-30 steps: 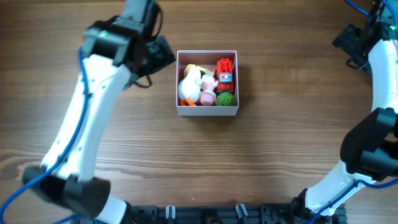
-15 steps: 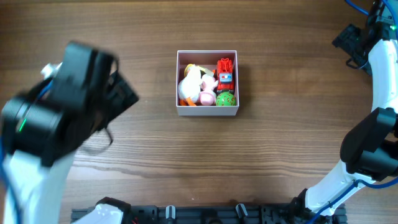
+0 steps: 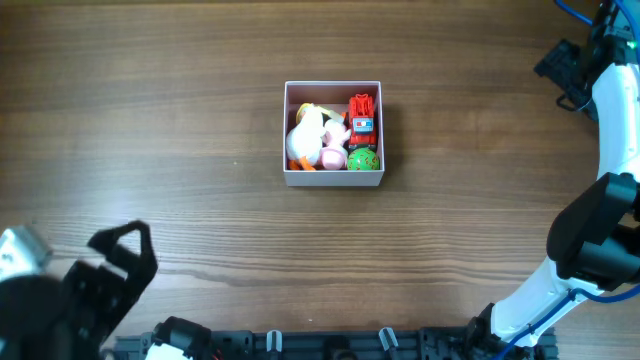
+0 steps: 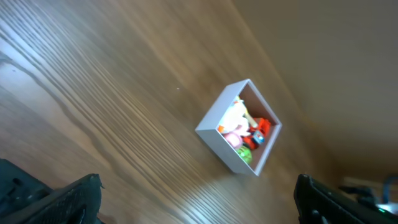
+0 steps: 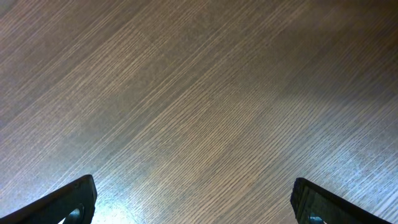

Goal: Pack container

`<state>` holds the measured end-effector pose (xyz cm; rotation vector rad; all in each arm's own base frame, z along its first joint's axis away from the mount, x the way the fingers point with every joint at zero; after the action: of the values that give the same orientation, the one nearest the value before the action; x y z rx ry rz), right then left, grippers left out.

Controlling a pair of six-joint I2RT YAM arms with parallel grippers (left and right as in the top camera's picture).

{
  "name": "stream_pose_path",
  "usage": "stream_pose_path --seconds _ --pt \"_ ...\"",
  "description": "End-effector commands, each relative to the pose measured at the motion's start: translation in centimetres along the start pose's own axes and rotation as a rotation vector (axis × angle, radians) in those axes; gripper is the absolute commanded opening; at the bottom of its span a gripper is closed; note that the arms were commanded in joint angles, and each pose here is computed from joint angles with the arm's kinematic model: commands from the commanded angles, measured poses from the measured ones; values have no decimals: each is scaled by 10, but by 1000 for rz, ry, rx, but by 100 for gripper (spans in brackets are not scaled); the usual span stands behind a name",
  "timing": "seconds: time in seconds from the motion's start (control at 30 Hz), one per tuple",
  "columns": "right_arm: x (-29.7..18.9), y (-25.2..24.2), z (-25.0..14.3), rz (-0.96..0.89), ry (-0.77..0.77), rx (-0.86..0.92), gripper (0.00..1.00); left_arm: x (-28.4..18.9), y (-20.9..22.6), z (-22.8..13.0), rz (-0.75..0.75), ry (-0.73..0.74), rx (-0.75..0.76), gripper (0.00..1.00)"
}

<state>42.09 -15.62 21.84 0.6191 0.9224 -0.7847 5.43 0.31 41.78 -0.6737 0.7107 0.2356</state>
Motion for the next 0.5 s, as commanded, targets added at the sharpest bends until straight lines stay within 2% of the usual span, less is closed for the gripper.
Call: stream_pose_path --seconds 0.0,0.2,0.33,0.37,0.47 --pt "-5 -1 1 -10 -19 13 100 -12 9 -8 -66 3 -28 100" --pt "-5 -1 1 -10 -19 13 100 -17 14 -9 -83 -15 5 100" --pt "-5 -1 1 -10 -19 13 100 -14 15 -4 -47 -64 175 100" --pt "-5 -1 1 -10 -19 13 100 -8 12 -2 -32 -85 297 100" --pt "-5 -1 1 -10 -19 13 100 9 6 -2 -13 -91 479 100"
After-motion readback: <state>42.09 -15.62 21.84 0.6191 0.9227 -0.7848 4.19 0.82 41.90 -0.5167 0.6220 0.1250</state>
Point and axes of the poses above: each gripper's point midway between its finger pads, its own x axis out along the fingers, its own y axis along the line the jaws close on, z = x × y, the point moved 8 cm from there along -x, back along the fingers, and after that the axes turned 11 degrees about x, right-handed, at the moved point
